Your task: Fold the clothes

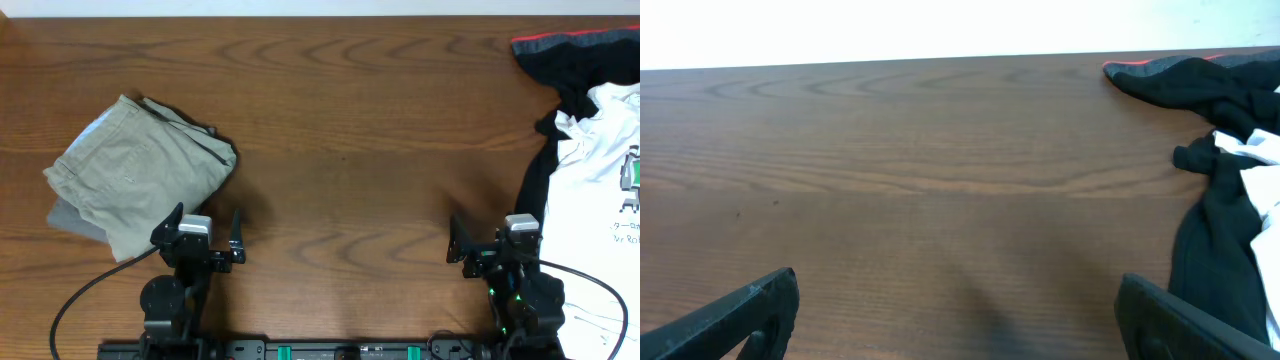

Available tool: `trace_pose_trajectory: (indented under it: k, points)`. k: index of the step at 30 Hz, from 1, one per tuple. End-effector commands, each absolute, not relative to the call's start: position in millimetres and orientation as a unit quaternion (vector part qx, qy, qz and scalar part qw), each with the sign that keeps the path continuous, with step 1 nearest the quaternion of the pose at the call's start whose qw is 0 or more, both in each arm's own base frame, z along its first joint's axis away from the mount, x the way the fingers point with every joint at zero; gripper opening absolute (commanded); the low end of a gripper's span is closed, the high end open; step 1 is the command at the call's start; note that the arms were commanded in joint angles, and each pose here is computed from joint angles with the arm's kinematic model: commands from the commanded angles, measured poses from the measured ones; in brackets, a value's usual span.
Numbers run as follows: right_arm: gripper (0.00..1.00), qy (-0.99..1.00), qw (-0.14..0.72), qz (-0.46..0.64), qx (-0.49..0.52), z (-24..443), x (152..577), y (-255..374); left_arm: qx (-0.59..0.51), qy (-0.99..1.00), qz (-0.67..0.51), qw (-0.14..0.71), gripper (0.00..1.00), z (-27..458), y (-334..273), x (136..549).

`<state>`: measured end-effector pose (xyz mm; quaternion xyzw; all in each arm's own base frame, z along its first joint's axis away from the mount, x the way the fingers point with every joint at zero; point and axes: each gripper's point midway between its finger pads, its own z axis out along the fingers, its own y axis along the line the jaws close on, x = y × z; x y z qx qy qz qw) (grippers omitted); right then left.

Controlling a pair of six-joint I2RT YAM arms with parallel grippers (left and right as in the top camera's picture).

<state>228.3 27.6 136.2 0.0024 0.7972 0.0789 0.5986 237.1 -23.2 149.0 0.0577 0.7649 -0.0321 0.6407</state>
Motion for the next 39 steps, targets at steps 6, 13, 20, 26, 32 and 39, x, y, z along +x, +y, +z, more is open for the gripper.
trace_pose_trajectory:
  k: [6,13,20,26,32,39]
  points:
    - [0.99,0.796,0.599,0.083,0.011,134.8,228.6,26.2,0.061,0.774,-0.031,0.630,0.98,136.1,-23.7,237.1]
    - [0.99,0.796,0.595,0.111,-0.011,135.2,226.7,38.3,0.026,0.776,-0.060,0.628,0.98,135.9,-24.0,237.1]
    - [0.99,0.791,0.595,0.137,-0.029,138.1,225.0,48.9,-0.039,0.775,-0.112,0.621,0.98,136.1,-24.1,237.1]
    - [0.99,0.721,0.662,0.206,-0.017,192.5,229.9,60.7,-0.043,0.754,-0.139,0.640,0.98,168.4,-28.8,233.9]
    - [0.99,0.719,0.654,0.234,0.012,221.2,238.6,61.9,-0.031,0.736,-0.132,0.663,0.98,245.4,-28.4,229.7]
    - [0.99,0.791,0.566,0.232,0.001,232.4,284.4,74.2,-0.035,0.818,-0.129,0.560,0.98,282.4,-33.3,264.8]
